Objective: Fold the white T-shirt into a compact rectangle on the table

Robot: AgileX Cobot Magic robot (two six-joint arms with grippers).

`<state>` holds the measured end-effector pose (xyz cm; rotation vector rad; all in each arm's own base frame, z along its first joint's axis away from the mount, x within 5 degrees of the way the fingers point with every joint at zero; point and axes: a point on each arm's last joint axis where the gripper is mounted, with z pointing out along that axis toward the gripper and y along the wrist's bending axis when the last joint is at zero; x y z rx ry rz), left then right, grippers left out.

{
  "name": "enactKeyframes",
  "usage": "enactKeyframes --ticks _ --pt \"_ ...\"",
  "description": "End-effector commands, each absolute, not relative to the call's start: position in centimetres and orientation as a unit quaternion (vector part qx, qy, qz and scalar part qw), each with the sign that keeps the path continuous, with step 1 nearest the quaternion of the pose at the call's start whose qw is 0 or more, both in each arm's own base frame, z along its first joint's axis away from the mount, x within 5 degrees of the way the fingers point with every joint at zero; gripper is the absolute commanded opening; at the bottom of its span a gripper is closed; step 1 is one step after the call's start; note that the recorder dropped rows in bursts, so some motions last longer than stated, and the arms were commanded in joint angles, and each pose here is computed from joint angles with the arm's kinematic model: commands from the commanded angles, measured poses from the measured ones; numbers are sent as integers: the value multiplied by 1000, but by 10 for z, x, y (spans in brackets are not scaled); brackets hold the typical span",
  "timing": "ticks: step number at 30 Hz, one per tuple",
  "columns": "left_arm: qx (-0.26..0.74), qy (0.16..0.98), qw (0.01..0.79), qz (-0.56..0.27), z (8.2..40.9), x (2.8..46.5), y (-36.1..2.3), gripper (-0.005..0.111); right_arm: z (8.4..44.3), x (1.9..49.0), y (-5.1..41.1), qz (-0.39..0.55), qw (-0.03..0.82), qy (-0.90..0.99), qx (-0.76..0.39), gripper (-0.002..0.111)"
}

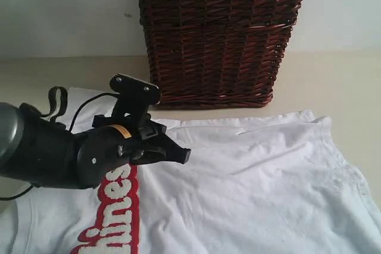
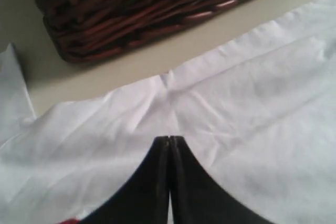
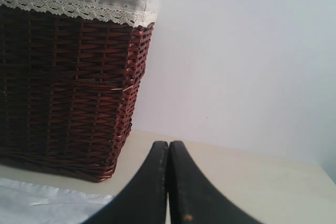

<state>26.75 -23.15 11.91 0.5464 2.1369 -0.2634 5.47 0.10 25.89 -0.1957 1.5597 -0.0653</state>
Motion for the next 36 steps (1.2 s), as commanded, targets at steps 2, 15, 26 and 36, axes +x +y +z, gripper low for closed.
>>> enactKeyframes --ticks 2,15,26,36 --pt "211 878 417 -106 105 290 -237 0 259 54 1 -34 708 699 -89 0" --pt "246 901 343 -97 52 342 -251 0 259 54 1 -34 708 699 -89 0" --pt "271 882 375 -94 53 370 -260 0 259 54 1 -34 708 699 -89 0" --pt "254 848 450 -120 136 376 -261 0 259 54 1 -34 708 699 -89 0"
